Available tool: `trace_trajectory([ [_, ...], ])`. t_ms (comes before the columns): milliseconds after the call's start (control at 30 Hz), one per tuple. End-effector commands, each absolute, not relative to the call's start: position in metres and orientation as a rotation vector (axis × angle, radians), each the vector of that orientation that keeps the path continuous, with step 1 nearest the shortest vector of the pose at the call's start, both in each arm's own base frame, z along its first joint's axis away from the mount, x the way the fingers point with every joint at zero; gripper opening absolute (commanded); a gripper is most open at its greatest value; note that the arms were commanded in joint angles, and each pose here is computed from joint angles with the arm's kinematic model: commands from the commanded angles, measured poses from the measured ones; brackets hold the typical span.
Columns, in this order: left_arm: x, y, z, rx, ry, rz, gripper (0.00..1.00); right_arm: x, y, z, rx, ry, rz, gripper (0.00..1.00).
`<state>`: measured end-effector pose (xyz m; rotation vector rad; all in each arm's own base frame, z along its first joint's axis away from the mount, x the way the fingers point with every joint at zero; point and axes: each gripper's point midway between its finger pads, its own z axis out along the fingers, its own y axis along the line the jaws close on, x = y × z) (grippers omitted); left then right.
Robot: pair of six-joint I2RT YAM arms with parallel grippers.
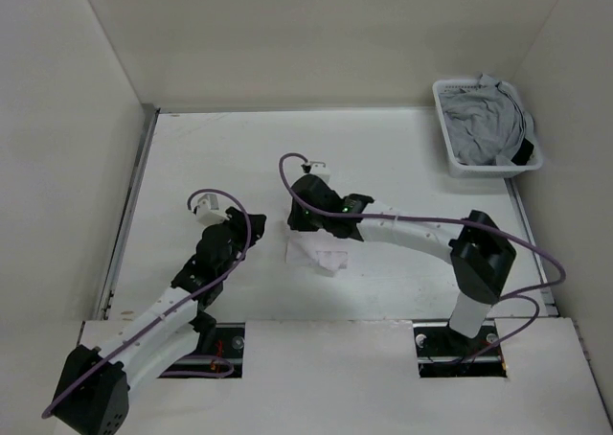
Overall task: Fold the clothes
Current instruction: Fold the tank top
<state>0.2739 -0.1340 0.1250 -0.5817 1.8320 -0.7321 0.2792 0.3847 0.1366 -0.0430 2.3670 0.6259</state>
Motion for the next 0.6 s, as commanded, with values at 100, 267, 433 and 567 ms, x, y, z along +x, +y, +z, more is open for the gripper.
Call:
trace_trajectory([
  [100,0.277,-0.132,0.149,-0.565,1.758,-0.781,0.36,0.277,0.410,0.152,-0.019,2.310,0.695,0.46],
  [267,0.281,-0.149,0.161,-0.524,1.765,-0.807,0.36,0.263,0.378,0.194,0.022,2.160,0.817,0.42],
  [433,0.286,-0.198,0.158,-0.414,1.824,-0.856,0.37,0.261,0.330,0.179,0.043,2.094,0.828,0.12],
  [567,0.292,-0.237,0.134,-0.339,1.904,-0.858,0.37,0.278,0.310,0.143,0.055,2.132,0.822,0.05],
])
